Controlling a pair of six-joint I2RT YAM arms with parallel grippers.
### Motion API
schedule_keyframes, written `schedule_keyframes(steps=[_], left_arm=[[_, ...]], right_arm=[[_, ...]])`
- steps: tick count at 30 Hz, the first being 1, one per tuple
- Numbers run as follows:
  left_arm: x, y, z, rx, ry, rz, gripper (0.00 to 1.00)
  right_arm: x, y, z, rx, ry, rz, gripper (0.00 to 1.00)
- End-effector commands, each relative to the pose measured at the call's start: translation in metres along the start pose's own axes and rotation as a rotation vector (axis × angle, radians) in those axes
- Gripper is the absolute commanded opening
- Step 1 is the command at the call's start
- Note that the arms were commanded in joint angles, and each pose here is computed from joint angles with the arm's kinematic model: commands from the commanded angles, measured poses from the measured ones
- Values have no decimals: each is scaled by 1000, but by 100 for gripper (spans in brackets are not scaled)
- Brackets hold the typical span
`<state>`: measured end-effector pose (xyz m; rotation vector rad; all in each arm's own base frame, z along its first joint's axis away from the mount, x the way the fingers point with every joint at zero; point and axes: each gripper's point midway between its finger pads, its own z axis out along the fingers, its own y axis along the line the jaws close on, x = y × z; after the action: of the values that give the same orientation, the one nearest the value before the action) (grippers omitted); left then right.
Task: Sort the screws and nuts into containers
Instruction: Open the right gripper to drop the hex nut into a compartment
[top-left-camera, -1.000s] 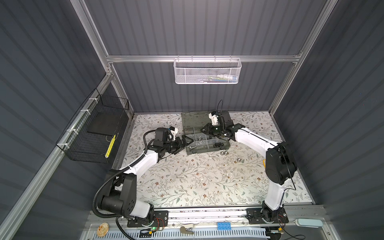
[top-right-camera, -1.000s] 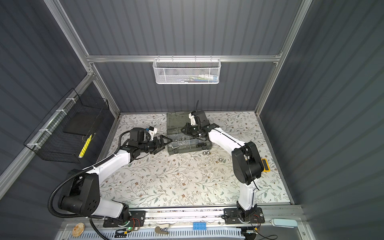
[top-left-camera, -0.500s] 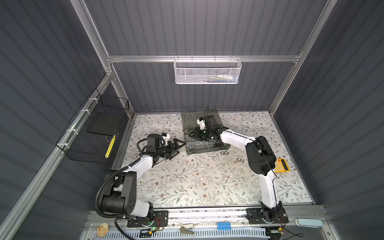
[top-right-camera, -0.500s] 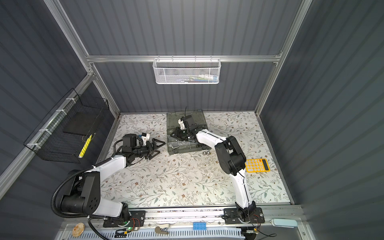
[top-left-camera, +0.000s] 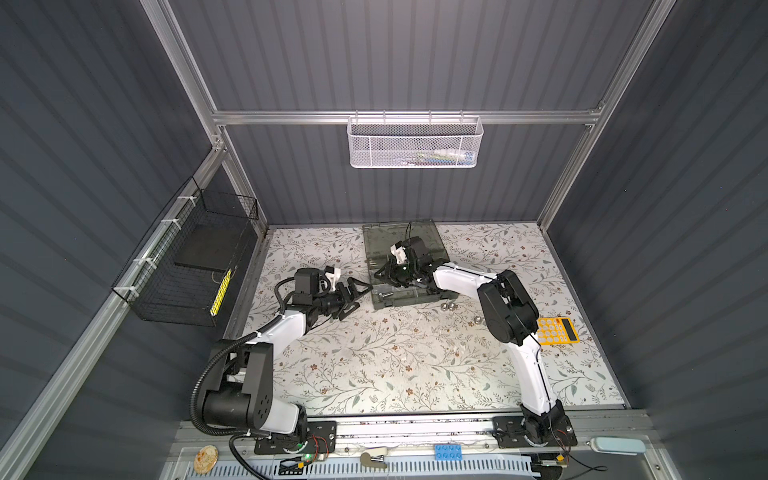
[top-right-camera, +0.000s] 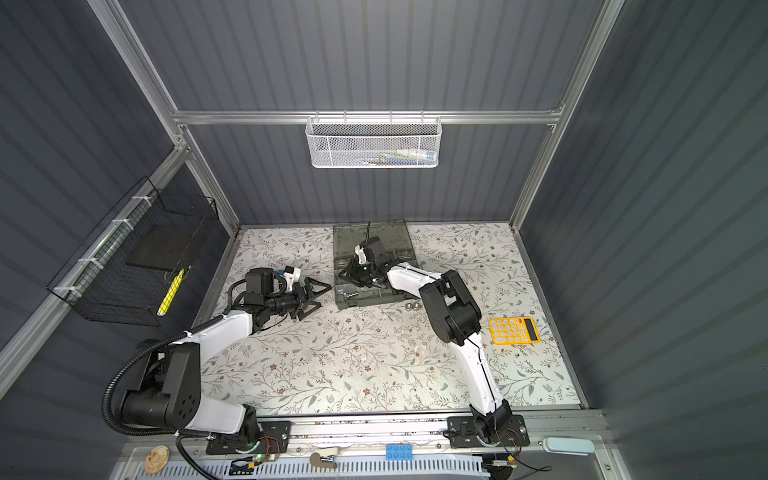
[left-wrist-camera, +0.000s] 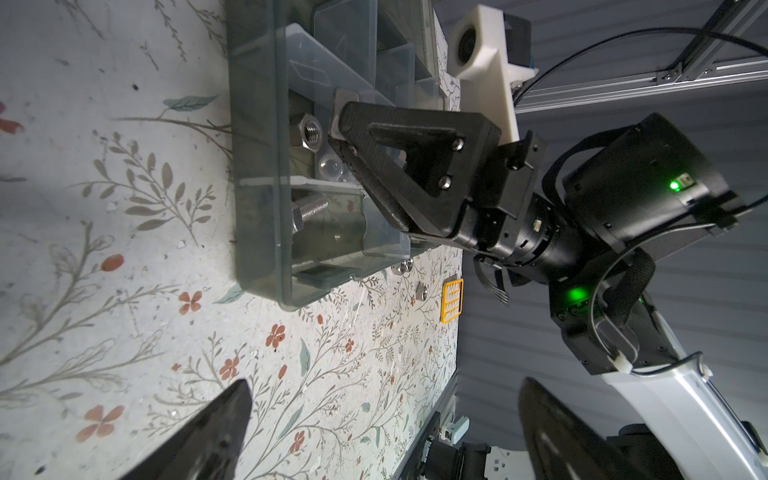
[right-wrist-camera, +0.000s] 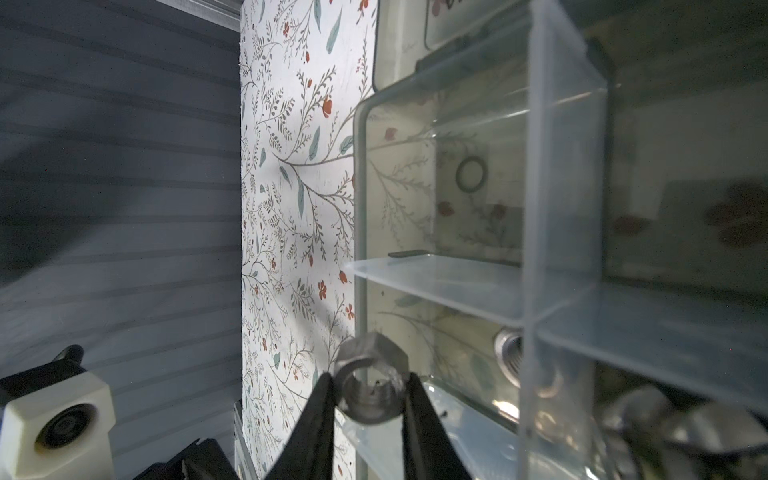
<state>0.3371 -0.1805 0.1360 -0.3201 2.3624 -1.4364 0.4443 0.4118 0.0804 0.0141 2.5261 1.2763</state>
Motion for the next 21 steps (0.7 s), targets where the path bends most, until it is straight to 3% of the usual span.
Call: schedule_keyframes(steps=[1, 21], left_arm=[[5, -2, -5, 8, 13, 17, 100], [3, -3, -5, 6, 17, 19, 100]], right_arm=[[-4, 0, 6, -5, -12, -3, 28], [-5, -4, 0, 23, -10, -18, 32]])
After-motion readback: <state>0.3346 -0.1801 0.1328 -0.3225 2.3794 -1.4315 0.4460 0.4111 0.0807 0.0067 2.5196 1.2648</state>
